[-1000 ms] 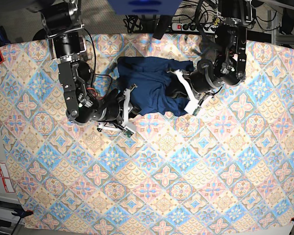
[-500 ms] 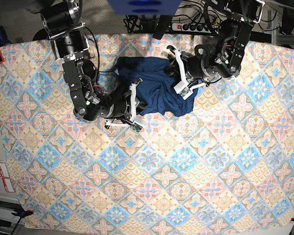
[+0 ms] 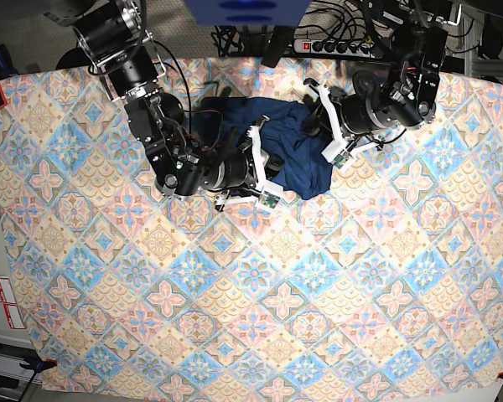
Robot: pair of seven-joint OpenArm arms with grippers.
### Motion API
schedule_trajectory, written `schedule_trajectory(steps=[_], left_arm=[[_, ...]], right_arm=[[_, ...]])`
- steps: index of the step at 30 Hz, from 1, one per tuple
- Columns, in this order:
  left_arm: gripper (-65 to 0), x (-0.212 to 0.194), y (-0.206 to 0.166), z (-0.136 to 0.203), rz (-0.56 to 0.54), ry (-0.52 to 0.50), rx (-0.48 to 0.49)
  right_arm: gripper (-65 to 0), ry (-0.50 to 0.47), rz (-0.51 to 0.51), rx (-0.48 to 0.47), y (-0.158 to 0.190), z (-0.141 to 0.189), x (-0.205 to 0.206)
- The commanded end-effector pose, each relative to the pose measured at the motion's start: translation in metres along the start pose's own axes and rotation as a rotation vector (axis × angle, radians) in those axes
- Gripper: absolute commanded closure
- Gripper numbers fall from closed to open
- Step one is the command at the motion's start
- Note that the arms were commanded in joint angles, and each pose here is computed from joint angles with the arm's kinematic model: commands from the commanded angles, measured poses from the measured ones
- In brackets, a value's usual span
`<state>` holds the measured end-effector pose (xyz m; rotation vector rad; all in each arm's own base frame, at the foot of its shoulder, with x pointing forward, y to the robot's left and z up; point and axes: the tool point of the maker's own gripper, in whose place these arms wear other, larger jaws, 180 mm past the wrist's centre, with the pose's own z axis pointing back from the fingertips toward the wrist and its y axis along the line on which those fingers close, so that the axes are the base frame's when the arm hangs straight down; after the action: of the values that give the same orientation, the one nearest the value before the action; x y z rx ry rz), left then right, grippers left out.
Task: Fold the T-shirt properly
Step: 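Bring both grippers together over the shirt bundle and press it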
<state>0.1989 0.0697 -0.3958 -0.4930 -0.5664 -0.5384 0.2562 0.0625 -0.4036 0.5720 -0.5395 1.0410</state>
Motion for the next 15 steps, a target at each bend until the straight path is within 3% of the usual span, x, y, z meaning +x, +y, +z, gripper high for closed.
schedule_trajectory(steps=[1, 8, 15], left_arm=[[-1.6, 0.014, 0.002, 0.005, -0.006, -0.052, 0.003], [-1.6, 0.025, 0.036, 0.016, 0.079, -0.122, 0.123], [-1.6, 0.012, 0.050, -0.012, 0.141, -0.083, 0.174]], right_arm=[[-8.2, -0.068, 0.025, -0.002, -0.003, 0.005, 0.022], [-8.2, -0.074, 0.042, -0.023, -0.026, 0.004, 0.041], [-8.2, -0.041, -0.029, 0.038, -0.020, -0.024, 0.042]])
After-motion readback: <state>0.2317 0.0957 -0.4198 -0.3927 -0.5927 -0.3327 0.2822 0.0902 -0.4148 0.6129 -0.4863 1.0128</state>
